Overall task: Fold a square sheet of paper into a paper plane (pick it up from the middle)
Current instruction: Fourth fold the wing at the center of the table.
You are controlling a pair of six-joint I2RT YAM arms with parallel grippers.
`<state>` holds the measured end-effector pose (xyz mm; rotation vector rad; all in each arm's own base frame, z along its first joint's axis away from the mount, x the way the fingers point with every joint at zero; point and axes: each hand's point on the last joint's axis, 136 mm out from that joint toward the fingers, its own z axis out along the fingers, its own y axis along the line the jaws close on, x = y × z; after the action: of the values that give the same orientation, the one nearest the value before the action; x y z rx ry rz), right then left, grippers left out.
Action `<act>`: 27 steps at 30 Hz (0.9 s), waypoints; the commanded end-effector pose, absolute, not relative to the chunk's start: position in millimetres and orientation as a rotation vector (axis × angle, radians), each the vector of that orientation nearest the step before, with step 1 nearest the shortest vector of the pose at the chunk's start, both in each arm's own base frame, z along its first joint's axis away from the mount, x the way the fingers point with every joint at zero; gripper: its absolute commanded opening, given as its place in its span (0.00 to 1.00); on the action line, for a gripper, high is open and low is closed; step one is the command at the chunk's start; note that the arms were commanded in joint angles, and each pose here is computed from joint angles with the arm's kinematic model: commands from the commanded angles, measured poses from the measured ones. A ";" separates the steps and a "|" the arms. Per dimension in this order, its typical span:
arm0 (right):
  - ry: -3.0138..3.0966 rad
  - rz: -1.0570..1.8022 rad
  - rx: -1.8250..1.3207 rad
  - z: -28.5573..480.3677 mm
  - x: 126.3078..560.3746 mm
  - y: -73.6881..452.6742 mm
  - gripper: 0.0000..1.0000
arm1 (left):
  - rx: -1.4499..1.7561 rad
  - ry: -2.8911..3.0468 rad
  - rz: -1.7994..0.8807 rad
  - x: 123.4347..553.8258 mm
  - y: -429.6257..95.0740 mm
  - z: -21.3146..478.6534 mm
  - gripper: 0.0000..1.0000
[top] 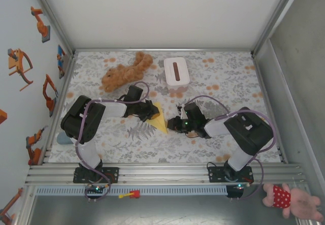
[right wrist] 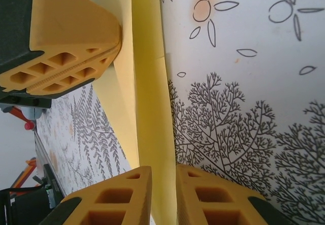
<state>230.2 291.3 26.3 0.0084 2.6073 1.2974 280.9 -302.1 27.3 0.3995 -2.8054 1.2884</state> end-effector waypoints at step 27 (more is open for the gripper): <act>2.599 1.271 -0.266 44.7 230.0 327.6 0.15 | 0.416 -2.811 1.248 285.2 -300.5 19.3 0.09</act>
<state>231.7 321.4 43.1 -0.2182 2.5995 1.2631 278.9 -297.9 16.3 0.4280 -2.8081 1.2331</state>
